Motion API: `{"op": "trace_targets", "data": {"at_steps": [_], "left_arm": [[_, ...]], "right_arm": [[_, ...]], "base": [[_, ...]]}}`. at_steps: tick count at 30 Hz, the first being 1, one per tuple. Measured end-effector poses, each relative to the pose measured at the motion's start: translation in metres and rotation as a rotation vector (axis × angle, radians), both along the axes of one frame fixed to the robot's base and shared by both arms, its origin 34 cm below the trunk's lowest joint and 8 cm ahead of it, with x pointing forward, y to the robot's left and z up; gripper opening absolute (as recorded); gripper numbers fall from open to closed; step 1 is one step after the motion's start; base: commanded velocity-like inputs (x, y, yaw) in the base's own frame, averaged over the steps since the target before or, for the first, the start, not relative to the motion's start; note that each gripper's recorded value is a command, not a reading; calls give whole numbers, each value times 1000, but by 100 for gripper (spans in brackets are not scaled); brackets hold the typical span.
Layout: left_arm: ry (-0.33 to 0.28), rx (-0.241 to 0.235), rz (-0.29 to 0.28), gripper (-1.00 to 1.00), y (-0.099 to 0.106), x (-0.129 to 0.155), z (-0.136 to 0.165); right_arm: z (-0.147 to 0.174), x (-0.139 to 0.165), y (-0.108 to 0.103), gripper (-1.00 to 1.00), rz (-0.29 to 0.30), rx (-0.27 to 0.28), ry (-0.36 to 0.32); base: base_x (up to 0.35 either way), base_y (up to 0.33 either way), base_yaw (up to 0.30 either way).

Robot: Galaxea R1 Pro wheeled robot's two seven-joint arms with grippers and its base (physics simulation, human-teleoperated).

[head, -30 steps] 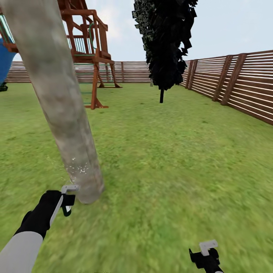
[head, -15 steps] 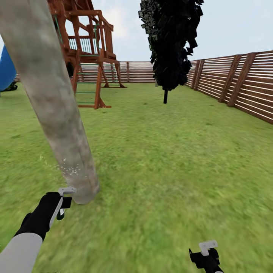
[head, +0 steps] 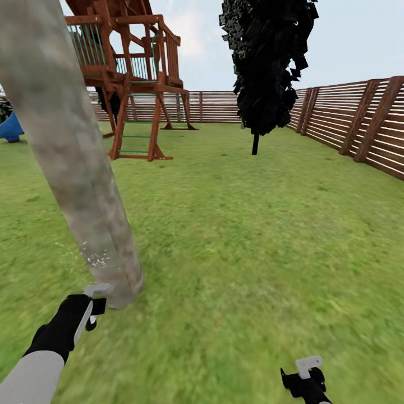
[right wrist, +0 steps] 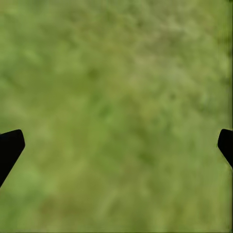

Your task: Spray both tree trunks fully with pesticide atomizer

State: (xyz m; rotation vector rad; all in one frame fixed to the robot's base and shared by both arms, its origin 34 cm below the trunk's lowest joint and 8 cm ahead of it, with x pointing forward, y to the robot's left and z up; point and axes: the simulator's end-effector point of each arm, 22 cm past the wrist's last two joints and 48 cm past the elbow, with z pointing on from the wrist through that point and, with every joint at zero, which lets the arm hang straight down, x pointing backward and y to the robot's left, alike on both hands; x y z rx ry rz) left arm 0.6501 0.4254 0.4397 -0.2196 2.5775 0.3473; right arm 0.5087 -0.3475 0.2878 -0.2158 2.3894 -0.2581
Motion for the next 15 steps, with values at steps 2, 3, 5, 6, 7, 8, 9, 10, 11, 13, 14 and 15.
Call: {"op": "trace_targets", "data": {"at_steps": [2,3,5,6,7,8,9,10,11,13,14,15], "left_arm": [[8,-21,42,-100,10,-13,-16],[3,-24,50,-100,13,-17,-23],[19,-31,55,-100,14,-28,-40],[32,-36,55,-100,12,-33,-46],[36,-37,55,-100,11,-35,-48],[43,-41,56,-100,9,-37,-51],[46,-47,57,-100,7,-39,-56],[37,-44,54,-100,7,-40,-59],[30,-40,51,-100,7,-42,-64],[44,-41,47,-100,5,-52,-74],[48,-39,41,-100,4,-54,-77],[45,-38,35,-100,2,-53,-76]], "right_arm": [[0,0,0,100,0,0,0],[0,0,-1,100,0,-1,0],[0,0,-1,100,0,0,-1],[0,0,0,100,1,1,-1],[0,0,1,100,2,1,0],[0,0,1,100,2,1,0],[-1,0,1,100,2,1,1],[-1,0,2,100,3,1,1],[-1,0,2,100,3,1,2],[-1,0,2,100,3,1,3],[-1,-1,2,100,3,1,3],[-1,-1,1,100,3,1,3]], "base": [[294,-125,0],[243,-111,0],[43,-31,34],[-18,-7,163],[-9,-3,215],[-4,-1,247],[-2,-1,258],[-1,0,265],[0,0,267],[13,0,269],[162,0,266],[266,0,186]]}}
